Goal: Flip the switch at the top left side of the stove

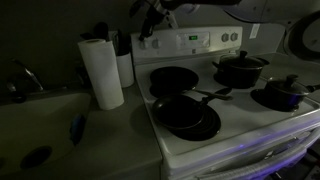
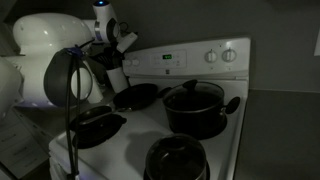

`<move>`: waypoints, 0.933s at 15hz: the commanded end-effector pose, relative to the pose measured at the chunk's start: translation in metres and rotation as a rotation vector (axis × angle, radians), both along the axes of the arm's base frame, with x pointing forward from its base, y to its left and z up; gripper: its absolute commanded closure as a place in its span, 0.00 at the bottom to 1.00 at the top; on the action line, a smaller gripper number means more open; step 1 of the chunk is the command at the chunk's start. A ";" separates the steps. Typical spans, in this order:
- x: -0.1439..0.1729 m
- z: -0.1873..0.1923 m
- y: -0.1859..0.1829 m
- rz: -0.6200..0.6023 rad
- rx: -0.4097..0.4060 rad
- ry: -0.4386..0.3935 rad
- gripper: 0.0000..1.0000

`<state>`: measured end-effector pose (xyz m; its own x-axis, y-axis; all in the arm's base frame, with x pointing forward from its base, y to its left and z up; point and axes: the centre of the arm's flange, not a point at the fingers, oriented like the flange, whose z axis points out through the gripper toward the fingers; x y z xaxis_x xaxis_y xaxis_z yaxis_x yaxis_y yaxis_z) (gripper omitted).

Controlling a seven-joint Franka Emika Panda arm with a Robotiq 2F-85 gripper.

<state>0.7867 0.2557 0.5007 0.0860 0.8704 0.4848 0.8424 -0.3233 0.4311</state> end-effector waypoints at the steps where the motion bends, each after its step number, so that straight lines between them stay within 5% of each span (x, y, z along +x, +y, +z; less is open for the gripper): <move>1: 0.051 0.020 0.018 0.036 -0.002 -0.075 1.00; 14: 0.061 0.017 0.019 0.029 -0.086 -0.176 1.00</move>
